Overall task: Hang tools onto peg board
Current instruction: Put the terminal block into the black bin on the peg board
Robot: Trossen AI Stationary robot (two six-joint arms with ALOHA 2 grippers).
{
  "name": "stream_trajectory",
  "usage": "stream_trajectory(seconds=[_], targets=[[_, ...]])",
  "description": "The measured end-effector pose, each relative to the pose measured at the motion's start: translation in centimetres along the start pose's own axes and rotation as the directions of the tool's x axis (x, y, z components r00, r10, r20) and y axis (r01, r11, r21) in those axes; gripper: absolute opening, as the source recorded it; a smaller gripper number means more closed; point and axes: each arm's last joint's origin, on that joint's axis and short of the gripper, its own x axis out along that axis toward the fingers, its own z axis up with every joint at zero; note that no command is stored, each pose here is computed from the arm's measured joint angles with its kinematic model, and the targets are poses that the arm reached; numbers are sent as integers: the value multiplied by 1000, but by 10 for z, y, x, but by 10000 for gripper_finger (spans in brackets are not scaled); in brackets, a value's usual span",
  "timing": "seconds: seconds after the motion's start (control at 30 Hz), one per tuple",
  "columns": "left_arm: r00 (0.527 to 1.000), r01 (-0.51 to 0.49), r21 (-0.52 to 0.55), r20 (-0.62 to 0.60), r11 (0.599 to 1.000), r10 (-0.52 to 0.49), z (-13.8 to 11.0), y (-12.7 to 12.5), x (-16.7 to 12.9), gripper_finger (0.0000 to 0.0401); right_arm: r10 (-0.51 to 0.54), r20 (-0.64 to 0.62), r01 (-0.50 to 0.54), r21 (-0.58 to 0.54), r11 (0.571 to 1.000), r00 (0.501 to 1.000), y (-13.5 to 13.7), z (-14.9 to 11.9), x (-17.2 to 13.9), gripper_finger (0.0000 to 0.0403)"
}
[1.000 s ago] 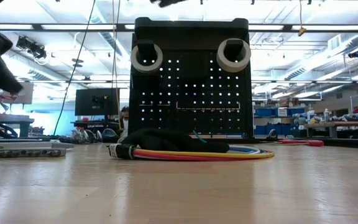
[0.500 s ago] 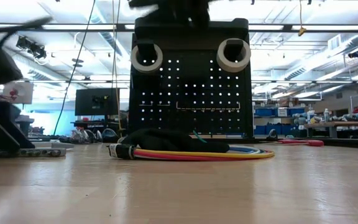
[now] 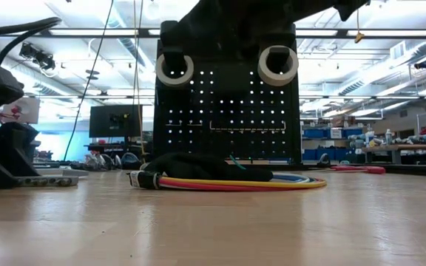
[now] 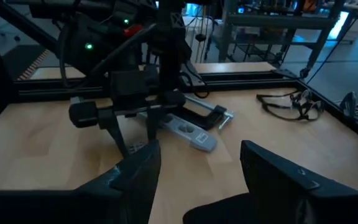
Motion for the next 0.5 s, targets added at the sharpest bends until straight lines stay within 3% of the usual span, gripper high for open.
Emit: stream_trajectory(seconds=[0.33,0.5], targets=[[1000,2,-9,-19,1000,-2,-2,3,1,124,-14,58,15,-21,1000,998,-6,7,3,230],[1000,8,-43,-3,999,-8,-1,3,1,123,-2,98,14,-123,992,995,-6,11,2,230]])
